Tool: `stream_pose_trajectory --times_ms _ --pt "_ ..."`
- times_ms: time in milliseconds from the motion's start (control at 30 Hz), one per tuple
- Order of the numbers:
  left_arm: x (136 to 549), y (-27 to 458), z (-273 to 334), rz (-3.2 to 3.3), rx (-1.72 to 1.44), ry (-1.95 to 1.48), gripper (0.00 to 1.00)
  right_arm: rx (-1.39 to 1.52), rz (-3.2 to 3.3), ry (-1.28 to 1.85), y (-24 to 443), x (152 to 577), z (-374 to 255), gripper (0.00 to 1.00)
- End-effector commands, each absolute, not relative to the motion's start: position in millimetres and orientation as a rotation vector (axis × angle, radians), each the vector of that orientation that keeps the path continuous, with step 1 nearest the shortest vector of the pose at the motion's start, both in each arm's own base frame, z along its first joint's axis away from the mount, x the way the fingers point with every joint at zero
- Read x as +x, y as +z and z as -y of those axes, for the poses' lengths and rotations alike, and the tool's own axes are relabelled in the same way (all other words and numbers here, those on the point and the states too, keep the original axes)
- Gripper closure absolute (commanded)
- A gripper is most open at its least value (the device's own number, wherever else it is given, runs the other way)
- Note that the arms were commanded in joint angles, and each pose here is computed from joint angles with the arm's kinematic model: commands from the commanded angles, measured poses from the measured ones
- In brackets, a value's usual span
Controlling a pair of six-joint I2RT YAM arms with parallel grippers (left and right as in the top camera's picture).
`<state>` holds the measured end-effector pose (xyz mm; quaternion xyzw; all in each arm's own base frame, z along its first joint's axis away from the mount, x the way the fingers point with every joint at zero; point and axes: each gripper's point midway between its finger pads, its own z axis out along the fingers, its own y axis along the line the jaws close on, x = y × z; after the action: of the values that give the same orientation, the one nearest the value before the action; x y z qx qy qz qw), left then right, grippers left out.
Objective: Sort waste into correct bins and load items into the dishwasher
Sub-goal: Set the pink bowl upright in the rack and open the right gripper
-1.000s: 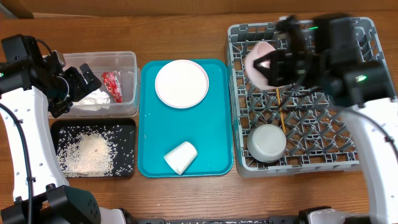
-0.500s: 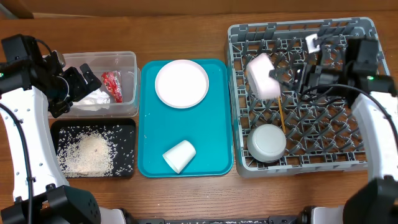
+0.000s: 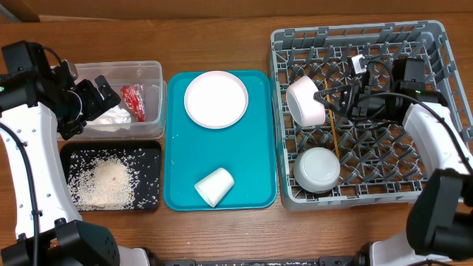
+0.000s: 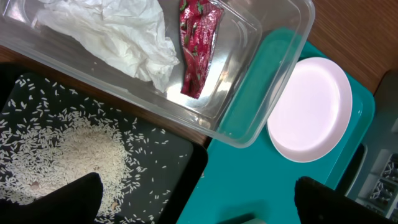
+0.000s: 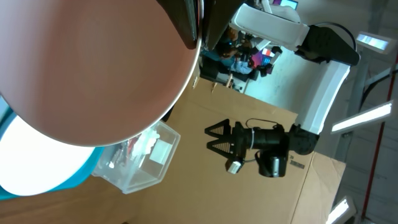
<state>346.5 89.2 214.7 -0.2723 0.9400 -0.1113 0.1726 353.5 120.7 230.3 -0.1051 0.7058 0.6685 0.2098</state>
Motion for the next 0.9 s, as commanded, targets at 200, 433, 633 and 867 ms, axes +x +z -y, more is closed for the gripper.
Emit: stream_pose_trajectory --times_ms 200,433,633,867 --pt "348 225 -88 -2.645 -0.738 -0.304 0.00 -0.324 -1.915 1.885 201 350 -123 0.96" --pt "348 225 -88 -2.645 -0.738 -0.304 0.00 -0.377 -1.886 1.847 199 352 -122 0.96" --pt "348 225 -88 -2.645 -0.738 -0.304 0.00 -0.342 -1.919 1.895 200 351 -128 0.96" --pt "348 225 -88 -2.645 -0.738 -0.304 0.00 -0.291 -1.974 1.973 202 350 -139 0.96"
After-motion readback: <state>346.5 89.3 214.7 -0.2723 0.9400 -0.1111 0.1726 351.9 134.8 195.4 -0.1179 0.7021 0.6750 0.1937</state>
